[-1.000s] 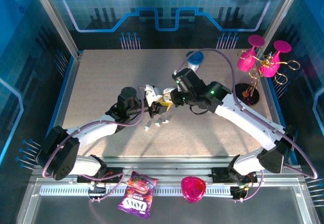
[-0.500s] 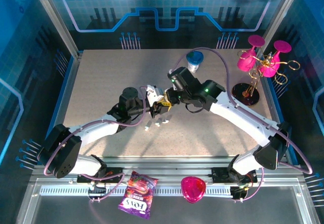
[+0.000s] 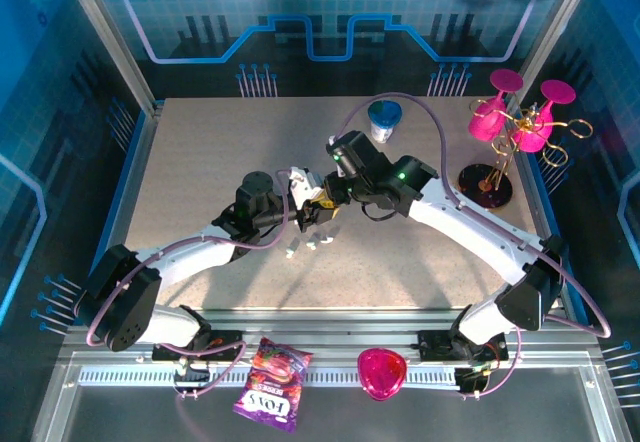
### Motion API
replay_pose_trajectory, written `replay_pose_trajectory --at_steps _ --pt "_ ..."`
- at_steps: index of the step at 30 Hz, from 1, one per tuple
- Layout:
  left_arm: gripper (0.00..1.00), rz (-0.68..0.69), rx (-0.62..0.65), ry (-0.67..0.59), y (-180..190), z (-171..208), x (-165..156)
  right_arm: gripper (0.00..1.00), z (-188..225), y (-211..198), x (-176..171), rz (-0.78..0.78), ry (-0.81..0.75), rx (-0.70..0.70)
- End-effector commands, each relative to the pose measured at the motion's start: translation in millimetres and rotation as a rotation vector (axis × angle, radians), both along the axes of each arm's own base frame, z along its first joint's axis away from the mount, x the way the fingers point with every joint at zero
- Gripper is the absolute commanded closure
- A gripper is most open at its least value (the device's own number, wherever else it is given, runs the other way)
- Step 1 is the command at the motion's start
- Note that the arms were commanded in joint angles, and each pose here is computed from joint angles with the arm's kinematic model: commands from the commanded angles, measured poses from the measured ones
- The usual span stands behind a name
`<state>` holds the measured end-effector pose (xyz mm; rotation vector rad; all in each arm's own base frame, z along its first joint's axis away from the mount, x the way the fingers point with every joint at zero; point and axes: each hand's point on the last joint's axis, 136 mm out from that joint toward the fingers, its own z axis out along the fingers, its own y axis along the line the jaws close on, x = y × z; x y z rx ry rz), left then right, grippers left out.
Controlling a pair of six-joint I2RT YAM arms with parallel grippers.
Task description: Insert the wireless bluetooth earbuds into the charging case
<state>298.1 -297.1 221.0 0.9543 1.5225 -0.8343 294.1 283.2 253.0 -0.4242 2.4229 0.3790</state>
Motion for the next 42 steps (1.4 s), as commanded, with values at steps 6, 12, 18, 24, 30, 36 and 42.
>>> replay_pose_trajectory --at_steps 6,12,18,24,30,36,42 --pt "0.69 -0.003 -0.044 -0.043 -5.4 20.4 3.0 0.74 10.3 9.9 -8.5 0.037 -0.005 0.038" --pt "0.69 -0.004 -0.043 -0.04 -6.1 19.4 3.8 0.71 14.1 10.7 -11.9 0.041 -0.003 0.071" --pt "0.69 -0.003 -0.041 -0.037 -6.8 17.8 5.1 0.68 19.0 12.7 -15.9 0.048 0.001 0.115" --pt "0.69 -0.006 -0.043 -0.039 -7.2 19.0 4.7 0.64 15.6 12.1 -15.2 0.043 0.015 0.126" --pt "0.68 0.006 -0.056 -0.056 -3.9 19.8 3.9 0.55 24.3 -3.7 -14.9 0.0 -0.022 0.153" --pt "0.68 0.007 -0.064 -0.061 -0.4 20.3 3.1 0.49 36.8 -33.0 -19.9 -0.051 -0.068 0.232" --pt "0.67 -0.101 -0.038 -0.136 -3.4 16.7 -16.3 0.47 51.9 -59.6 -16.7 -0.111 -0.086 0.305"
